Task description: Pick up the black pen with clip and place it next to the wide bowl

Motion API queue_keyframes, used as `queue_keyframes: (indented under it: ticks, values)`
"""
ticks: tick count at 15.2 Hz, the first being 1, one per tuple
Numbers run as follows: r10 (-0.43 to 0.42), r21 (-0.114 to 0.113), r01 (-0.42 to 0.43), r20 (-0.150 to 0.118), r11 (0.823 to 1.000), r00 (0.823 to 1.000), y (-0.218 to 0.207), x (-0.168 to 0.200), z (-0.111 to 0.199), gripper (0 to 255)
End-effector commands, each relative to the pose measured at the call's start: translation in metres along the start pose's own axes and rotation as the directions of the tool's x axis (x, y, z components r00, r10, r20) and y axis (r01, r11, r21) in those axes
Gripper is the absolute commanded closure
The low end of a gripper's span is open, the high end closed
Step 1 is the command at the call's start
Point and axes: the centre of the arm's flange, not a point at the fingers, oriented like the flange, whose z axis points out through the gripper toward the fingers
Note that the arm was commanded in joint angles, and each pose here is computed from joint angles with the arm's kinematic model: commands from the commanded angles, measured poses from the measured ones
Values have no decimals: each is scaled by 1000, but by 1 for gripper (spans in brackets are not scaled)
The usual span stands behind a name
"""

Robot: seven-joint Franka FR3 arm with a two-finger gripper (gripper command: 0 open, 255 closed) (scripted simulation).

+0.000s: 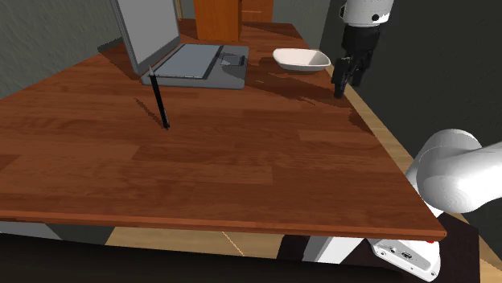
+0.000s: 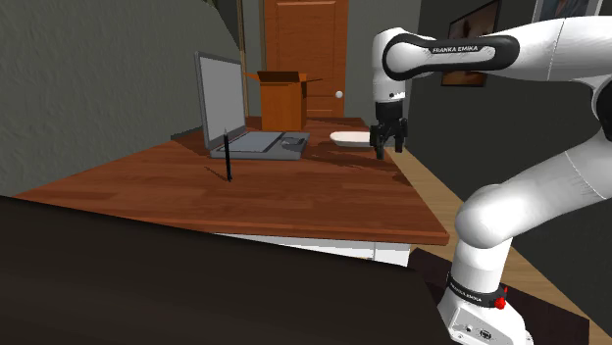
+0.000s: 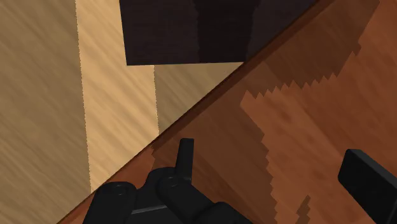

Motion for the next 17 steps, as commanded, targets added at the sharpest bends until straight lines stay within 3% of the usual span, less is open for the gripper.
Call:
queue_keyframes:
  ticks: [1, 5, 9, 13, 17]
  values:
    - [0, 0, 0, 0, 1000, 1000, 0, 0, 0, 0]
    - [-31, 31, 36, -136, 999, 990, -39, 6, 10, 0]
    - [-57, 56, 75, -271, 996, 961, -78, 13, 19, 0]
    - [-78, 76, 118, -401, 990, 913, -118, 19, 25, 0]
    - [-92, 89, 162, -524, 983, 847, -158, 24, 29, 0]
